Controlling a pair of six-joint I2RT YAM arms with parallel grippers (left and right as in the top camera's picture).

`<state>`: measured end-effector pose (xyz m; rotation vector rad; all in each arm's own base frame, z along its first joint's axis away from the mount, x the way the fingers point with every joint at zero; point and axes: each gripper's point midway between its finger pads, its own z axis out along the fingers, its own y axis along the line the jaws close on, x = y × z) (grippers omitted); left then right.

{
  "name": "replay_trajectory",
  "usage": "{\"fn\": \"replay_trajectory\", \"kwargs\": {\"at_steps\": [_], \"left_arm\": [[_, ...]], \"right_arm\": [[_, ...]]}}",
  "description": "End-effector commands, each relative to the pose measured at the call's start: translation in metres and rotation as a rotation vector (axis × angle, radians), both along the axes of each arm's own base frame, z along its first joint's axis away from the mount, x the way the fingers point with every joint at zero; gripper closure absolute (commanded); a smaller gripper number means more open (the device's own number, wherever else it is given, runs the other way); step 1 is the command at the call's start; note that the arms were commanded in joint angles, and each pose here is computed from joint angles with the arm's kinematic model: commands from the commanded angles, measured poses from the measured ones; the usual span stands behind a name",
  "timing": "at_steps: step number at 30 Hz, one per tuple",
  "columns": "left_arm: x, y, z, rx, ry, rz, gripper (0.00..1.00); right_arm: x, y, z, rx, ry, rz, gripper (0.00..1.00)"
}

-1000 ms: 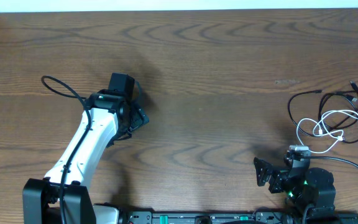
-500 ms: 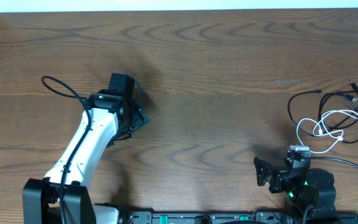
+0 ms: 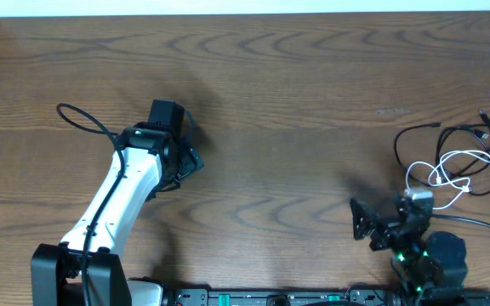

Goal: Untangle cables

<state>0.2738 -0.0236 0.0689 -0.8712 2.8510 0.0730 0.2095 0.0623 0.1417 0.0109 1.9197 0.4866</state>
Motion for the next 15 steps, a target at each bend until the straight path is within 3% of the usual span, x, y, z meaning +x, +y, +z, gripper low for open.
{"fn": "replay_trajectory", "kwargs": {"at_steps": [1, 8, 15], "left_arm": [[0.001, 0.003, 0.001, 0.014, -0.002, -0.004, 0.02], [0.001, 0.003, 0.002, 0.014, -0.002, -0.004, 0.02], [0.001, 0.003, 0.002, 0.015, -0.002, -0.004, 0.02]], "right_arm": [[0.008, -0.001, 0.025, 0.018, -0.114, -0.008, 0.01], [0.013, 0.0, 0.078, 0.041, -0.341, -0.006, 0.01], [0.02, 0.001, 0.058, 0.04, -0.329, -0.006, 0.01]]}}
